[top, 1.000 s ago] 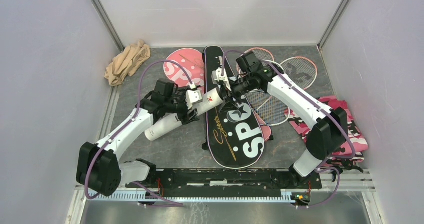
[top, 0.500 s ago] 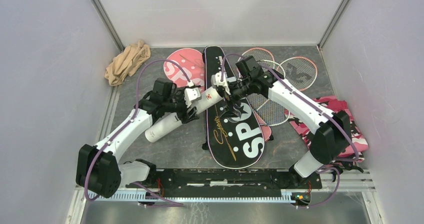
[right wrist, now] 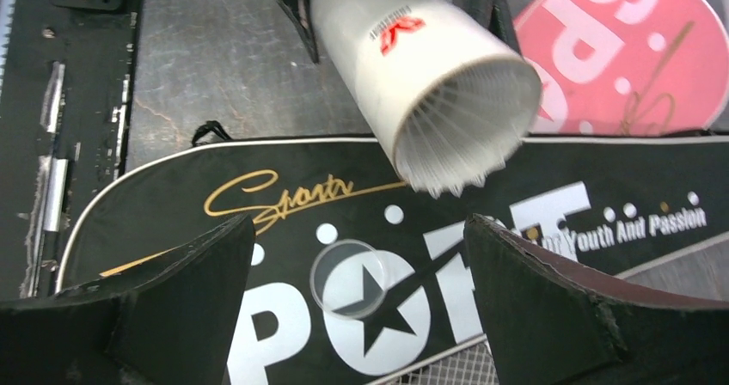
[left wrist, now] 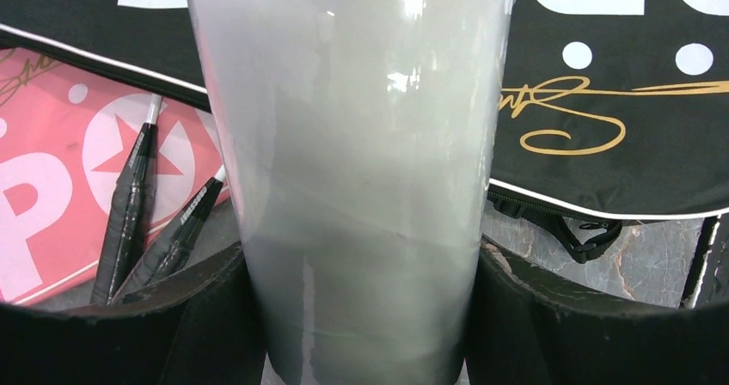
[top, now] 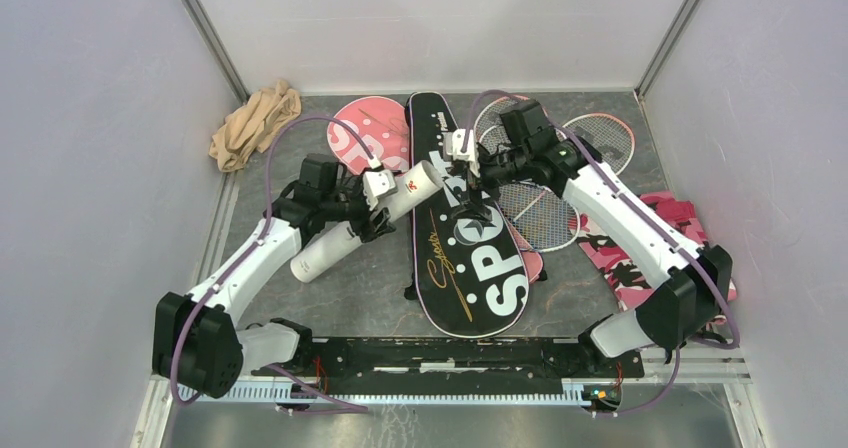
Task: Pack up the badminton gear
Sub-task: Place the shuttlecock at the shuttle tube, then pick up the shuttlecock at the center of the board.
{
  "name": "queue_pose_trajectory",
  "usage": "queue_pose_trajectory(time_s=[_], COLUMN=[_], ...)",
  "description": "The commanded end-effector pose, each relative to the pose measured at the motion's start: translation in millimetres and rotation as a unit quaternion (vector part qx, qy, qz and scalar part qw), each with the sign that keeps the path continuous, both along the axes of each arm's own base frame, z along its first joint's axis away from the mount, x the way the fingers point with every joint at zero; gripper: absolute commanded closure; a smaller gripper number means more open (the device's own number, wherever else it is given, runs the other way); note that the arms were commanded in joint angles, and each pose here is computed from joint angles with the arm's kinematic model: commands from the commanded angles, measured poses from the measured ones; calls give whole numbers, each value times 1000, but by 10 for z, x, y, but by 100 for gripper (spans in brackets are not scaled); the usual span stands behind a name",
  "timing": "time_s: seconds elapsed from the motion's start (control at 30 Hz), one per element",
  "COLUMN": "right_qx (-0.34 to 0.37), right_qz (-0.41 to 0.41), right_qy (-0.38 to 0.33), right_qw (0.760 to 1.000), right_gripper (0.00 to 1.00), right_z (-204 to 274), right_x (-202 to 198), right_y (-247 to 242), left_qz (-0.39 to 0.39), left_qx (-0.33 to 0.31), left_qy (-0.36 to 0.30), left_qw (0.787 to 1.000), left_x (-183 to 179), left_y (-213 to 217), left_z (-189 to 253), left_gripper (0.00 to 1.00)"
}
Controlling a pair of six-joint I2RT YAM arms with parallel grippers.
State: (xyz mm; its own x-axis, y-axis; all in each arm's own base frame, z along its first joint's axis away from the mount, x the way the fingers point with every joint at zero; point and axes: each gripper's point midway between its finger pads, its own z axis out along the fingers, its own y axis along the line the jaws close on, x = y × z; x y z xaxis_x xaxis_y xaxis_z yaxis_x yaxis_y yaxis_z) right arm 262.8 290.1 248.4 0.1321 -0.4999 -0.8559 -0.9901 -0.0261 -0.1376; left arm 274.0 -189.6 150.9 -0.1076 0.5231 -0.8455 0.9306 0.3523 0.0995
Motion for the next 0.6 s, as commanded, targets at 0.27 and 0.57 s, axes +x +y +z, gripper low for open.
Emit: queue_pose_trajectory(time_s=[0.27, 0.57], right_qx=[-33, -21], right_qz=[-119, -105], right_qy=[-46, -19], right_qw=[991, 994], right_gripper=[3, 6], right_z=[-59, -297], right_x=[276, 298], right_y=[-489, -135], left_qz=[93, 199], left_qx=[-53, -60], left_qy=[-11, -14], left_qw=[994, 978], left_x=[333, 631], left_y=[339, 840], left_z=[397, 562], left_gripper=[98, 98])
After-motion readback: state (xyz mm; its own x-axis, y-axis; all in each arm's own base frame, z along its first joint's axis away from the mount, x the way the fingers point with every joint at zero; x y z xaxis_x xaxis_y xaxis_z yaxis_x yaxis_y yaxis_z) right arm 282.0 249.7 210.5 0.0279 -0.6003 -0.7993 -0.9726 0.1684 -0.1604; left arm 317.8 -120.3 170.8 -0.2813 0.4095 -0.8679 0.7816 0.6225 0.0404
